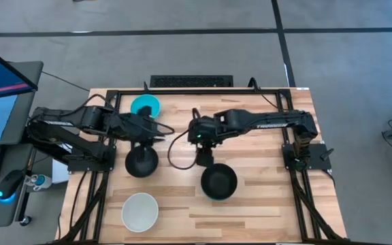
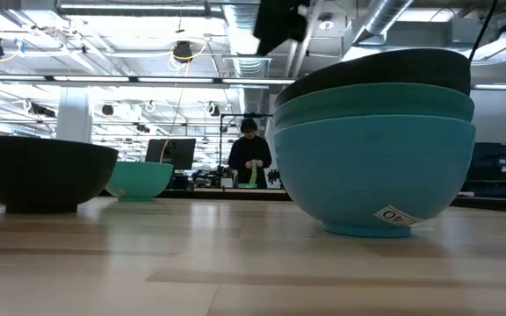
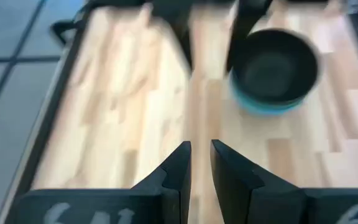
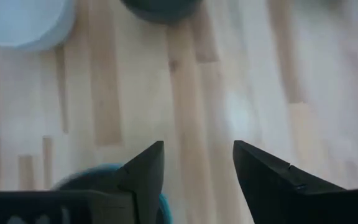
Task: Nest bowls inside each other
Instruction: Stack the light blue bowl on top of the black bowl
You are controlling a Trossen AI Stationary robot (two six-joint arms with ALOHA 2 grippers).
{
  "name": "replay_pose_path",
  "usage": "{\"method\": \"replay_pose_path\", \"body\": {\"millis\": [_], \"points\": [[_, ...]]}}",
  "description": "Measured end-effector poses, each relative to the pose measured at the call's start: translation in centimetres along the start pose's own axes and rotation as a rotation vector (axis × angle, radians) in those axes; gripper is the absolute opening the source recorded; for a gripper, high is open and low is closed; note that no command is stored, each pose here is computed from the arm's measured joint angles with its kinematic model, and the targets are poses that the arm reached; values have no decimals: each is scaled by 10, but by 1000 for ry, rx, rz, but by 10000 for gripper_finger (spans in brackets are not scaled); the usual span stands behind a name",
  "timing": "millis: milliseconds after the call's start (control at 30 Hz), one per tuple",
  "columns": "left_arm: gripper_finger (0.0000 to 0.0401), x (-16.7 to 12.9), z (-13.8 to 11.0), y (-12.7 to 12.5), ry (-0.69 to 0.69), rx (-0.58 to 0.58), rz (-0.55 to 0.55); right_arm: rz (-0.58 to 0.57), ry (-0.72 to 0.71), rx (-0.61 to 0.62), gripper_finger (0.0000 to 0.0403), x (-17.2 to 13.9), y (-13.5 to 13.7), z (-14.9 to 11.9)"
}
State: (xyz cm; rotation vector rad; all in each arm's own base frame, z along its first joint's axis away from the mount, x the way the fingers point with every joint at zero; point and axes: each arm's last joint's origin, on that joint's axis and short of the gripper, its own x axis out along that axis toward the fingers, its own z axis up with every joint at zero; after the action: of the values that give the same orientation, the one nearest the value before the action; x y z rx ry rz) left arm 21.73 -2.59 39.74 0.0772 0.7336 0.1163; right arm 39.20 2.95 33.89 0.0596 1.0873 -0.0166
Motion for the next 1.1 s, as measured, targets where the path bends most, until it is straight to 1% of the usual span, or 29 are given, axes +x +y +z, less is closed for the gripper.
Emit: {"method": "replay_pose_path", "body": {"millis": [133,267,367,467,533,600,700,767,800,867,933,1100], "points": [[54,-23,-9,8,-20,-48,61,-54,-65,-16,204,-34,-2,0],[54,-54,-19,19,-113,-102,129,-42,-142,14,192,-66,-3,-5],[54,-72,-33,27,-163,-146,202,-31,-188,28,183,-86,-2,-10],[54,-81,-52,35,-196,-215,267,-22,-223,23,178,-100,0,-14],[54,-79,-67,38,-198,-267,293,-19,-233,22,175,-104,0,-16],[54,-72,-83,39,-173,-304,310,-18,-238,21,173,-106,0,-17],[54,-51,-110,39,-96,-336,329,-16,-235,18,173,-106,1,-17],[54,-36,-126,39,-50,-332,368,-18,-231,19,173,-106,1,-17],[54,-29,-131,40,-51,-332,398,-18,-230,18,173,-106,1,-17],[54,-23,-139,44,-75,-343,466,-20,-218,18,172,-103,1,-18],[54,-19,-146,49,-80,-363,508,-21,-207,17,171,-100,1,-19],[54,-10,-156,60,-44,-437,492,-26,-175,15,170,-98,0,-22]]}}
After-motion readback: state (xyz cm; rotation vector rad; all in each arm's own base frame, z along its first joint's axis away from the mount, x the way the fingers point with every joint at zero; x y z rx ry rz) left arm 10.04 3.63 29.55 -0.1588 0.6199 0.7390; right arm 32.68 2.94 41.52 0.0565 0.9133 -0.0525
